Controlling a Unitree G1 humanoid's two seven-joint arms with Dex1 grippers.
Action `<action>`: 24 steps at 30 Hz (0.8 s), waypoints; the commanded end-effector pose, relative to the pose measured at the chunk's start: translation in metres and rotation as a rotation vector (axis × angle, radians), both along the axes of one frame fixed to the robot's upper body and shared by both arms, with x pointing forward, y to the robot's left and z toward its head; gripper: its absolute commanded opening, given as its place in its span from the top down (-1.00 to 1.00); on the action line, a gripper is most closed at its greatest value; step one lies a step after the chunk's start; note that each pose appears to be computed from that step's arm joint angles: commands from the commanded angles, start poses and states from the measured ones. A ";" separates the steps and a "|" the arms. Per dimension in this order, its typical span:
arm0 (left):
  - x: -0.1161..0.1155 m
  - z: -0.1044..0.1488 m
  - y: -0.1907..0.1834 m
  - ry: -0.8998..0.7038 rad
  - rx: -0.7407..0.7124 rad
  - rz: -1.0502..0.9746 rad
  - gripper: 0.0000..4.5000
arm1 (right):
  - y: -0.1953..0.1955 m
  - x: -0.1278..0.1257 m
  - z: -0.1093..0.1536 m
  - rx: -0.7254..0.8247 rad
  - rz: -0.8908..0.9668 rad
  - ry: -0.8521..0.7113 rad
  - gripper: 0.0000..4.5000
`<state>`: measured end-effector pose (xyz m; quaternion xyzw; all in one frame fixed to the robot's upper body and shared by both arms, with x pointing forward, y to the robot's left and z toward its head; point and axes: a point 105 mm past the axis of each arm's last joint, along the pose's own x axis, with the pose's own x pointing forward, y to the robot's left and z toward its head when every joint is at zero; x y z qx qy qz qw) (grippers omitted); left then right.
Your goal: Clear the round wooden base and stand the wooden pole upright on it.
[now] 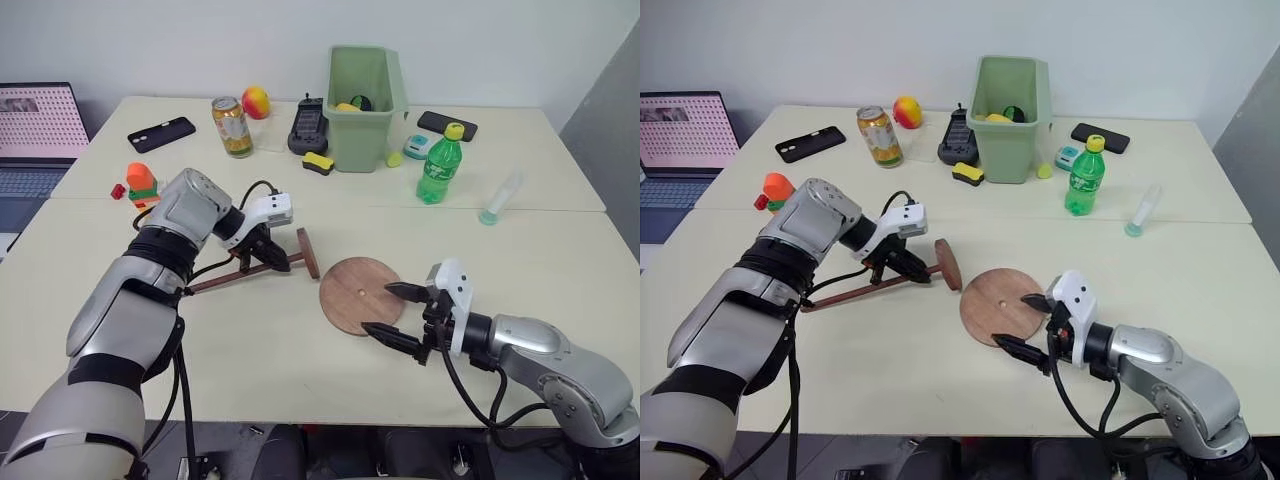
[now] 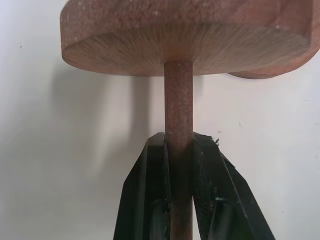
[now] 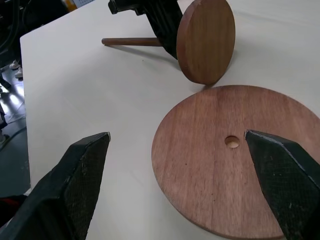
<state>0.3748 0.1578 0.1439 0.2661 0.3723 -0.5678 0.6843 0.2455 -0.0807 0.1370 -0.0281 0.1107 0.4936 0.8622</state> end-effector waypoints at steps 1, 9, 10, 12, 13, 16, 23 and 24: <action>0.012 0.037 0.002 -0.082 -0.103 0.071 0.89 | 0.001 -0.002 0.019 0.052 0.008 -0.053 -1.00; 0.025 0.191 -0.016 -0.579 -0.905 0.201 0.89 | -0.009 -0.017 0.043 0.182 0.009 -0.108 -1.00; 0.015 0.197 -0.025 -0.531 -0.964 0.172 0.89 | -0.011 -0.025 0.039 0.184 0.013 -0.097 -1.00; -0.007 0.203 -0.045 -0.429 -1.064 0.087 0.89 | -0.014 -0.036 0.032 0.169 0.029 -0.075 -1.00; -0.017 0.206 -0.051 -0.400 -1.108 0.049 0.89 | -0.015 -0.040 0.028 0.159 0.038 -0.067 -1.00; -0.029 0.205 -0.074 -0.378 -1.285 0.066 0.89 | -0.018 -0.045 0.015 0.132 0.033 -0.044 -1.00; -0.031 0.151 -0.106 -0.322 -1.442 0.198 0.89 | -0.033 -0.035 0.002 0.082 -0.080 -0.072 -1.00; -0.031 0.142 -0.110 -0.317 -1.444 0.217 0.89 | -0.036 -0.034 0.000 0.078 -0.095 -0.068 -1.00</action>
